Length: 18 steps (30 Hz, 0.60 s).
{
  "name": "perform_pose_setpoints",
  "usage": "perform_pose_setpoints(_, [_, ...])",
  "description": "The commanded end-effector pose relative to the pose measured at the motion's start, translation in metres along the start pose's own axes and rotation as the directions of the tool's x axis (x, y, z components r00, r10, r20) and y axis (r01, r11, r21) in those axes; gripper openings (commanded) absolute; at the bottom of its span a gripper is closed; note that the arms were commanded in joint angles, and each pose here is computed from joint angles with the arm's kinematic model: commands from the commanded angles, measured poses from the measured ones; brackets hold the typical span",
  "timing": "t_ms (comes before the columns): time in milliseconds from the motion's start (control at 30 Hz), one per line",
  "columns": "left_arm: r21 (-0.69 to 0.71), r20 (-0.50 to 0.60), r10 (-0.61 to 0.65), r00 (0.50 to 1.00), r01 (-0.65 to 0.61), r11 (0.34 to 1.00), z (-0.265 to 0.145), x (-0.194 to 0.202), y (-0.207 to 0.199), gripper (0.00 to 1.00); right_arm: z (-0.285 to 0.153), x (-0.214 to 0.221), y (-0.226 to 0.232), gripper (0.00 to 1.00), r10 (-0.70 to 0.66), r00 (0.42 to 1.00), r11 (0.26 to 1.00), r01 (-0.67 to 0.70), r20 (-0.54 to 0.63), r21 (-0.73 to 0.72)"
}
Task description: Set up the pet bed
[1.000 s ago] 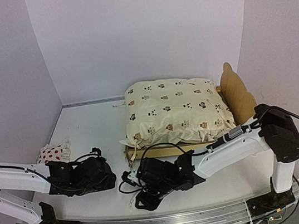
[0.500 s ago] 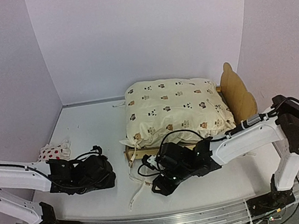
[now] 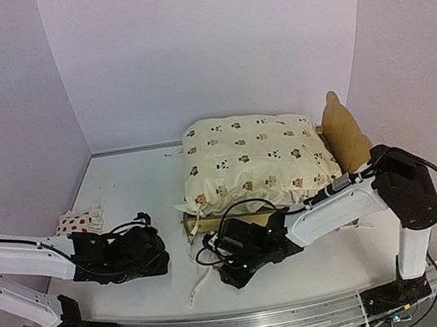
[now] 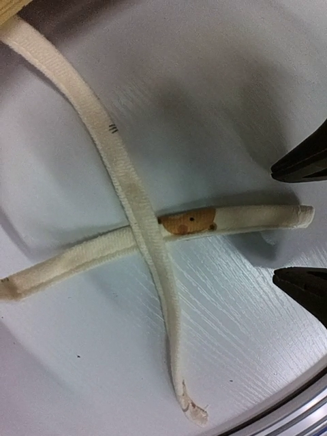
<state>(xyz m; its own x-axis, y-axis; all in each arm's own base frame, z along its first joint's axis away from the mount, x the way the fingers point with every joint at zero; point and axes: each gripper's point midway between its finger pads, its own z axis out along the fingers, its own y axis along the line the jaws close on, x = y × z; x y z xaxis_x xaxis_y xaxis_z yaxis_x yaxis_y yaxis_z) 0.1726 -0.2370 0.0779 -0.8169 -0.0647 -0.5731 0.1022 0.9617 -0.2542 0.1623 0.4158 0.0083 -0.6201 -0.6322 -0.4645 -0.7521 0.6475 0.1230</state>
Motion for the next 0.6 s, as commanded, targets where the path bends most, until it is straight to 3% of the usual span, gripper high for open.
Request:
perform_pose_setpoints(0, [0.056,0.038,-0.013,0.999,0.011,0.998,-0.009,-0.015,-0.017,0.36,0.007,0.009,-0.009,0.41,-0.023,0.999,0.998,0.026,-0.047,0.053])
perform_pose_setpoints(267, [0.059,0.049,-0.012,0.999,0.009,0.998,-0.012,-0.018,-0.017,0.35,0.016,0.029,-0.005,0.24,-0.119,0.985,0.986,0.132,-0.125,0.102])
perform_pose_setpoints(500, [0.062,0.057,-0.01,0.998,0.006,0.998,-0.013,-0.02,-0.018,0.35,0.018,0.043,-0.013,0.0,-0.168,0.971,0.962,0.199,-0.17,0.186])
perform_pose_setpoints(567, [0.072,0.06,-0.008,0.998,0.004,0.997,-0.013,-0.02,-0.02,0.36,0.012,0.04,-0.017,0.0,-0.165,0.974,0.959,0.196,-0.156,0.205])
